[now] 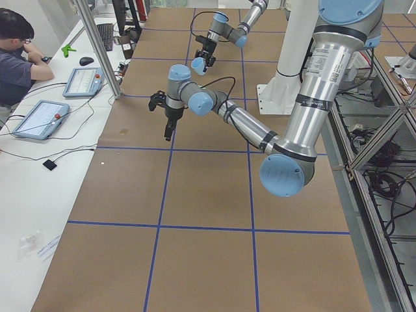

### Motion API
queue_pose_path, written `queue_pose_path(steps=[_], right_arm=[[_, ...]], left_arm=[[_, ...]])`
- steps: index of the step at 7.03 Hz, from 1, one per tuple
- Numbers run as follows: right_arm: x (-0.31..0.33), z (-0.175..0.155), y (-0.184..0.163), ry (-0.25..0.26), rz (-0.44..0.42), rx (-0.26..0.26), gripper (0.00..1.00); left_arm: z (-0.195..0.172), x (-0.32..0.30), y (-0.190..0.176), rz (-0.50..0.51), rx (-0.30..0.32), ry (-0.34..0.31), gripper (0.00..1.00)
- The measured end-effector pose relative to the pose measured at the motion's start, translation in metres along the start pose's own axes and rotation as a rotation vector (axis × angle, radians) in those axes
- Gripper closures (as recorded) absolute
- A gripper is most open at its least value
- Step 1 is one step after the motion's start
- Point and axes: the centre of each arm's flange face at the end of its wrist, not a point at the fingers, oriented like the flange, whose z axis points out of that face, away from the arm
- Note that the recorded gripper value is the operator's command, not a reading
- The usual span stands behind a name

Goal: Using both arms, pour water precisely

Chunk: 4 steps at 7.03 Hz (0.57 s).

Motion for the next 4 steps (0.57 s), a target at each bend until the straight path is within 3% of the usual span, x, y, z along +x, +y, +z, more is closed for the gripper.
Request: queue_pose_path(steps=[4], right_arm=[[-0.033,0.024,-0.038,0.044,-0.06,-0.141,1.0]], left_arm=[[0.002,-0.013,0.003,0.026,-0.009,-0.015,0.0]])
